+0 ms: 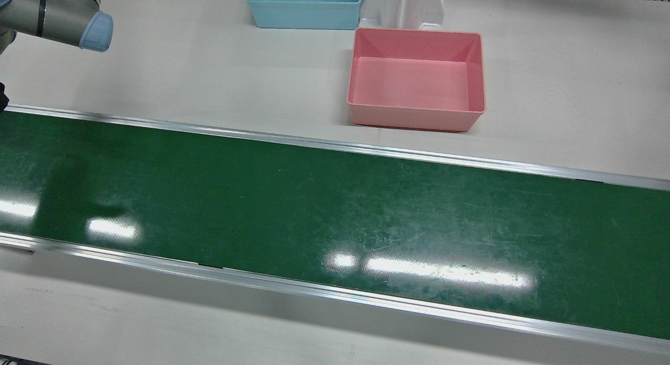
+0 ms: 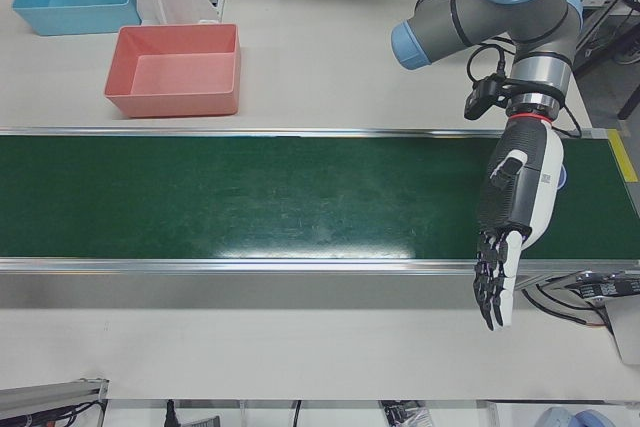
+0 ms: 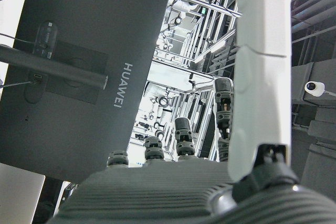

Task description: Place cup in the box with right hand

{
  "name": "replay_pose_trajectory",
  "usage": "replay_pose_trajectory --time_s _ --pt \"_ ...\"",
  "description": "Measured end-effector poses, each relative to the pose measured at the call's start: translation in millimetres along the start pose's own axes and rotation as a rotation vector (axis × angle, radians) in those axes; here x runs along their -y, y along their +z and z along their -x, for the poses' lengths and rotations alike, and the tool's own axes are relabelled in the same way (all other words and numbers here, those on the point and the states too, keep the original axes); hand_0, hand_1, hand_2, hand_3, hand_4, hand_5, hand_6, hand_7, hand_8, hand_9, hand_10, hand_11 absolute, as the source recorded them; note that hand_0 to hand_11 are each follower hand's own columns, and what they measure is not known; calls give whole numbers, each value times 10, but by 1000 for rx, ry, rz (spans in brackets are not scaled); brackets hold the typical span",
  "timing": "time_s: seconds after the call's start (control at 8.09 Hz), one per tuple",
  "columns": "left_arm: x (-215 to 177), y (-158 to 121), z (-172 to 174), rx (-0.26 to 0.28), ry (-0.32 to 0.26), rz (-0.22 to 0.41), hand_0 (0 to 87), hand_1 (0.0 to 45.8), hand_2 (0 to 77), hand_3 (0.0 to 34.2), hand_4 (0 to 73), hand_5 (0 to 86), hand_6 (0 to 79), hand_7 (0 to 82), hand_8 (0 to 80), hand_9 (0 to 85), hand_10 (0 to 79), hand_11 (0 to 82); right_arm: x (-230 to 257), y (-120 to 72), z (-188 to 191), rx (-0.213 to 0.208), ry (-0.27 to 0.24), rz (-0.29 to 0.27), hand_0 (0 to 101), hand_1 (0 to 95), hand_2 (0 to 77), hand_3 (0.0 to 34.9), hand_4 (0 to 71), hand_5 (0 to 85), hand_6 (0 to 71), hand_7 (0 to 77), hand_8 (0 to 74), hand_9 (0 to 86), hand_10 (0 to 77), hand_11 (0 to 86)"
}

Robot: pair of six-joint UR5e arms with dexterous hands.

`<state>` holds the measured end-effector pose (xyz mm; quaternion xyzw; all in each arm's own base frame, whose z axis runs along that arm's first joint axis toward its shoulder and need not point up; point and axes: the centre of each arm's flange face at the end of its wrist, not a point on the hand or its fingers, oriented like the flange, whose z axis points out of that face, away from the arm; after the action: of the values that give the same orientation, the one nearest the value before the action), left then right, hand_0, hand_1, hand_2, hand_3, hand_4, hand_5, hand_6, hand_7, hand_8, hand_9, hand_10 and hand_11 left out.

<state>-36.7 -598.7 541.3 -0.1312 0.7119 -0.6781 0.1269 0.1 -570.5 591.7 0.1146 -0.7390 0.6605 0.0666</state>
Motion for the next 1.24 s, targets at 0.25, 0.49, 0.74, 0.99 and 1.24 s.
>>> replay_pose_trajectory --time_s 0.25,0.49,0.74,0.99,1.24 --pt "1 -1 0 0 0 0 0 5 5 0 0 0 0 0 0 0 0 0 21 -25 9 -2 -1 -3 705 164 5 105 207 71 65 218 44 98 11 33" --pt "1 -1 0 0 0 -1 0 5 5 0 0 0 0 0 0 0 0 0 86 -47 -2 -7 -6 -15 724 142 5 105 207 71 65 207 38 98 11 33" --pt "1 -1 0 0 0 -1 0 5 5 0 0 0 0 0 0 0 0 0 86 -70 38 -12 -11 -27 716 158 5 105 218 71 65 207 44 98 11 33" --pt "1 -1 0 0 0 -1 0 5 5 0 0 0 0 0 0 0 0 0 75 -83 14 -28 -12 -37 685 185 5 104 202 71 65 218 27 82 0 16" --pt "0 1 2 0 0 0 0 5 5 0 0 0 0 0 0 0 0 0 69 -86 14 -30 -9 -38 725 136 5 102 229 71 65 218 27 82 0 16"
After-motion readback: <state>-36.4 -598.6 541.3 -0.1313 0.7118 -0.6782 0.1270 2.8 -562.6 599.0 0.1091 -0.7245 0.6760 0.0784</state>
